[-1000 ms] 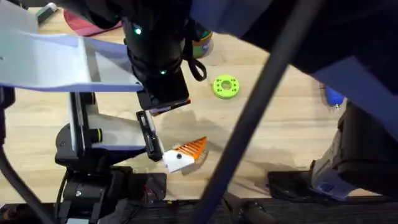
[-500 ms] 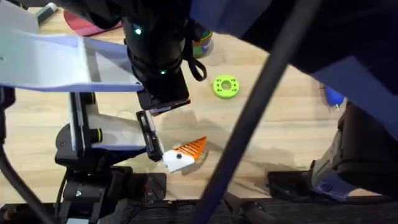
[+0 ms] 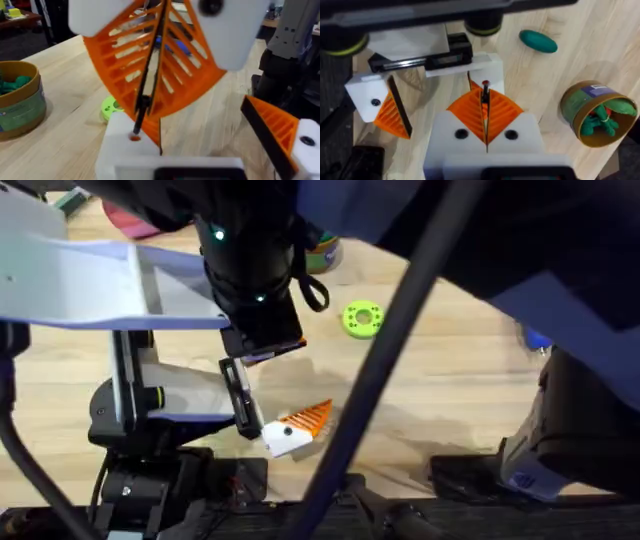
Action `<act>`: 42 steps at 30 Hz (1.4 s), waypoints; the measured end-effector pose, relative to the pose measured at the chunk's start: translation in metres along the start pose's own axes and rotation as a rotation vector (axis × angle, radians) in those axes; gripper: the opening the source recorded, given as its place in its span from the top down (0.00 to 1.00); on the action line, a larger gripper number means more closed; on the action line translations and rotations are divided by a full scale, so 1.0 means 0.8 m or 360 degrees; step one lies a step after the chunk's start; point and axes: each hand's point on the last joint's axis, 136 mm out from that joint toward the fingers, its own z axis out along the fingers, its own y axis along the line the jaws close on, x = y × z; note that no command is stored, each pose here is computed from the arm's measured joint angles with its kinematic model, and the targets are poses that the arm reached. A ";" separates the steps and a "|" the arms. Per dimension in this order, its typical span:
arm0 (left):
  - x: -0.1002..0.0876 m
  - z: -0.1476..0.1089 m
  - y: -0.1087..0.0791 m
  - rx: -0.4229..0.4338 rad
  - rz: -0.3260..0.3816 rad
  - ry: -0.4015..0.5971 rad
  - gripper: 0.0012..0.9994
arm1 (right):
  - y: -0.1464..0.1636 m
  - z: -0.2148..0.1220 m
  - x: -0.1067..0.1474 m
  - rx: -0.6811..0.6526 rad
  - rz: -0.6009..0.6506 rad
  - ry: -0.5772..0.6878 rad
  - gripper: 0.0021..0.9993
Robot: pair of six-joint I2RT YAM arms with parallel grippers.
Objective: Pick up the gripper from the table and insert it into the empty holder that is missing its gripper. Then pick up a screw, insert it into the mounting hole, and use the screwdriver to tighten it. Finally, clean up the table by picking up the vegetable and placing it into the bucket.
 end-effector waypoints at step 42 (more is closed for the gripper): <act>0.000 0.000 0.000 0.0000 0.0000 0.0000 0.01 | -0.001 0.023 0.001 -0.0050 0.0011 0.0057 0.99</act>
